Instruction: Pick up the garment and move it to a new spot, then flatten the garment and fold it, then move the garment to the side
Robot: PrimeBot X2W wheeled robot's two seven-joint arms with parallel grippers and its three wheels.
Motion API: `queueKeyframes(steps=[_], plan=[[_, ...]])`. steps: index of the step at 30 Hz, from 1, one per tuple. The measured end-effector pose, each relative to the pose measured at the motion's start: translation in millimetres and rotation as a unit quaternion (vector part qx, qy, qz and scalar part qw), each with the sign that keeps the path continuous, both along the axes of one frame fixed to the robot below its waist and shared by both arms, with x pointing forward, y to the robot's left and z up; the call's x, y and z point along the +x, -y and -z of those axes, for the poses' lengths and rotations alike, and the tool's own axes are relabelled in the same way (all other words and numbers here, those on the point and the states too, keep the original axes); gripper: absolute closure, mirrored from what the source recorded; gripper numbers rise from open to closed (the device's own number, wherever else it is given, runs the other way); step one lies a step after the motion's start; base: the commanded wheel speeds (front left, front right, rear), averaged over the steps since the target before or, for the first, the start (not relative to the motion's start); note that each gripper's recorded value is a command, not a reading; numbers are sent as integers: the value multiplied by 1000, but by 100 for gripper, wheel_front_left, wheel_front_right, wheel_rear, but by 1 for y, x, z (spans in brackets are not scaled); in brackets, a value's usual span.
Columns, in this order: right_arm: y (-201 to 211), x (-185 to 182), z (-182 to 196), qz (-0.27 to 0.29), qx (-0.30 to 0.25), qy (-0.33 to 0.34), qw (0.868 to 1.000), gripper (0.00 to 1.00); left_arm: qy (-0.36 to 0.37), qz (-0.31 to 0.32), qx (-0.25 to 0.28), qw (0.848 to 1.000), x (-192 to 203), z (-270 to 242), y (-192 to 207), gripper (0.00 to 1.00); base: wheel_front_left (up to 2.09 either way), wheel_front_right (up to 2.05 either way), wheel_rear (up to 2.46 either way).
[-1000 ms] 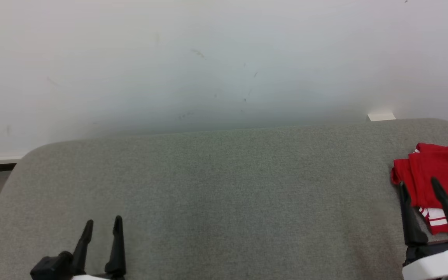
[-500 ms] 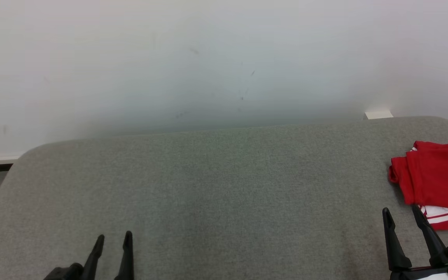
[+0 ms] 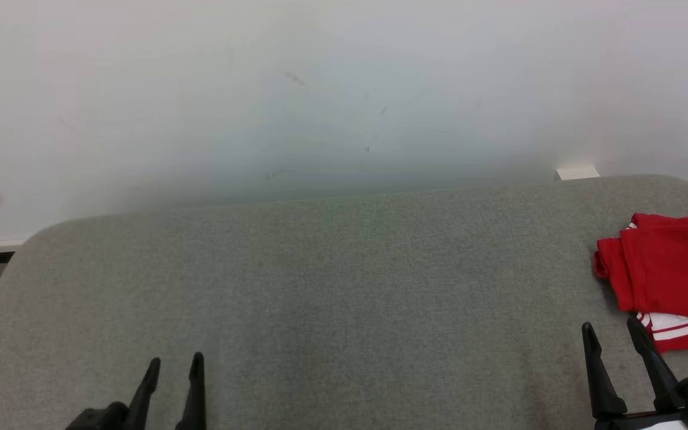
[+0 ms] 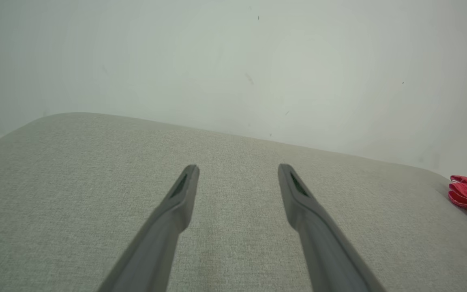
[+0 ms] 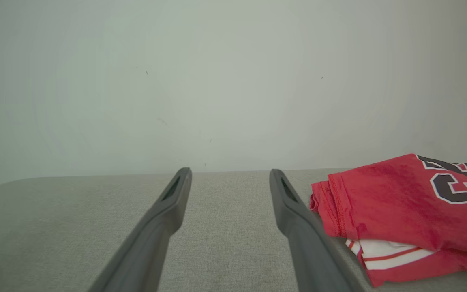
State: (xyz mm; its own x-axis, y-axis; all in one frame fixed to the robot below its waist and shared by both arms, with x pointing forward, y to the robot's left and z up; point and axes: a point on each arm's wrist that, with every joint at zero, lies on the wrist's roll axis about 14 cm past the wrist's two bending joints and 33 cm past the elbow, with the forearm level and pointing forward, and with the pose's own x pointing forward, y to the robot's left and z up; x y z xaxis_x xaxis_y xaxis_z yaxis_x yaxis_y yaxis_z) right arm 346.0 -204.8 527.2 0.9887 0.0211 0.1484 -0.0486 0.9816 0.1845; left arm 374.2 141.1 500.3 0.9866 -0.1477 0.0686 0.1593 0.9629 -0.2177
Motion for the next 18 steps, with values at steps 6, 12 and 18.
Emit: queueKeyframes(steps=[6, 12, 18], plan=[[-5, -5, 19, -1, 9, -29, 1000, 100, -26, -1, -1, 1000, -7, 17, 0, 100, 0, 0, 0], [-2, -6, 28, 6, 54, -49, 997, 100, -53, -15, -43, 998, -8, 25, -6, 100, 0, 0, 0], [1, -4, 30, 14, 109, -57, 992, 100, -65, -28, -94, 993, -7, 26, -11, 100, 0, 0, 0]])
